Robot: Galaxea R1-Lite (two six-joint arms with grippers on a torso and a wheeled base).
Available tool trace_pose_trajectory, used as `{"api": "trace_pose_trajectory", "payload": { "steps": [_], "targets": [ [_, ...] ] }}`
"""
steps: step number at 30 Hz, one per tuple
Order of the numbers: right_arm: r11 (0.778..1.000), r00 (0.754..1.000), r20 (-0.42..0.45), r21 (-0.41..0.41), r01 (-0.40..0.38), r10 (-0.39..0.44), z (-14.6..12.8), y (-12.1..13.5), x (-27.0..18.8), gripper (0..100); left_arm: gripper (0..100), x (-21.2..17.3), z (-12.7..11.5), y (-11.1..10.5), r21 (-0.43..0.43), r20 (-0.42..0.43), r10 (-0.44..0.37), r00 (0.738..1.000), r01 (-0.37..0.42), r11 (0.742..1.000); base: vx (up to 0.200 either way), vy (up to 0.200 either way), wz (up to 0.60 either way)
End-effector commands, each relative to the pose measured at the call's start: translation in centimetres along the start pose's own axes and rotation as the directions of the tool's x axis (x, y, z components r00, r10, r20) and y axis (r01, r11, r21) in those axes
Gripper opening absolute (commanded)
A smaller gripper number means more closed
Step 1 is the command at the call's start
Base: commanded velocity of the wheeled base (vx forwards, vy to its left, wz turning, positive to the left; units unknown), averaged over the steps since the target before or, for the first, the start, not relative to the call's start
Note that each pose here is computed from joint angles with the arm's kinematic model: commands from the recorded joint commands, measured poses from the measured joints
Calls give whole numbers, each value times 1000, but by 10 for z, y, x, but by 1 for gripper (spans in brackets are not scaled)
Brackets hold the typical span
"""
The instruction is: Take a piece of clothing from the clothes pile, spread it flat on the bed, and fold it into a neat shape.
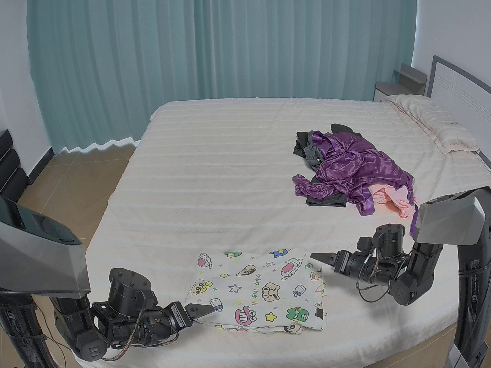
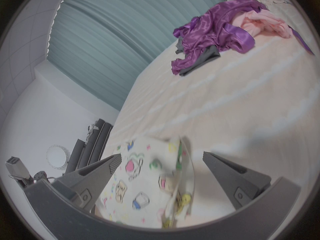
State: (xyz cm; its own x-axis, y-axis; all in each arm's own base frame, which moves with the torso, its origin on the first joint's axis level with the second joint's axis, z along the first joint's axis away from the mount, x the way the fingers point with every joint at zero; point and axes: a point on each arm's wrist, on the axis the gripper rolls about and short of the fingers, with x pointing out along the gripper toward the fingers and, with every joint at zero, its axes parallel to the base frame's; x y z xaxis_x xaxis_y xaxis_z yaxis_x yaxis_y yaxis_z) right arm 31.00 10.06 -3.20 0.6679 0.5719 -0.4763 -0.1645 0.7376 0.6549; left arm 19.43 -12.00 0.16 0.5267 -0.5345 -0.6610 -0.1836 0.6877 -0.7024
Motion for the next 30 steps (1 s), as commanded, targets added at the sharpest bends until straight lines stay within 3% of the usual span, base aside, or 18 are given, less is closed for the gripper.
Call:
{"api": "trace_pose_trajectory", "payload": {
  "steps": [1, 5, 17, 18, 21, 27, 30],
  "targets": [
    [995, 983, -174, -77, -64, 50, -42, 29, -24, 100, 100, 0, -1, 1, -2, -2, 4, 1000, -4, 1000, 0, 0, 0],
    [992, 969, -243, -114, -61, 32, -59, 29, -27, 100, 100, 0, -1, 1, -1, -2, 5, 1000, -5, 1000, 0, 0, 0],
    [992, 962, -273, -116, -57, 23, -66, 31, -30, 100, 100, 0, -1, 1, -1, 0, 6, 1000, -6, 1000, 0, 0, 0],
    [992, 961, -276, -116, -55, 21, -66, 31, -30, 0, 100, 0, -1, 1, -1, -1, 5, 1000, -5, 1000, 0, 0, 0],
    [992, 958, -286, -116, -48, 12, -67, 31, -33, 0, 100, 0, -1, 1, -1, 0, 6, 1000, -6, 1000, 0, 0, 0],
    [975, 950, -311, -218, -42, -28, -72, 21, -41, 0, 100, 0, -1, 1, 0, 1, 5, 1000, -5, 1000, 0, 0, 0],
    [975, 947, -314, -223, -11, -61, -72, 12, -53, 0, 100, 0, 0, 1, 0, 1, 5, 1000, -5, 1000, 0, 0, 0]
  ]
}}
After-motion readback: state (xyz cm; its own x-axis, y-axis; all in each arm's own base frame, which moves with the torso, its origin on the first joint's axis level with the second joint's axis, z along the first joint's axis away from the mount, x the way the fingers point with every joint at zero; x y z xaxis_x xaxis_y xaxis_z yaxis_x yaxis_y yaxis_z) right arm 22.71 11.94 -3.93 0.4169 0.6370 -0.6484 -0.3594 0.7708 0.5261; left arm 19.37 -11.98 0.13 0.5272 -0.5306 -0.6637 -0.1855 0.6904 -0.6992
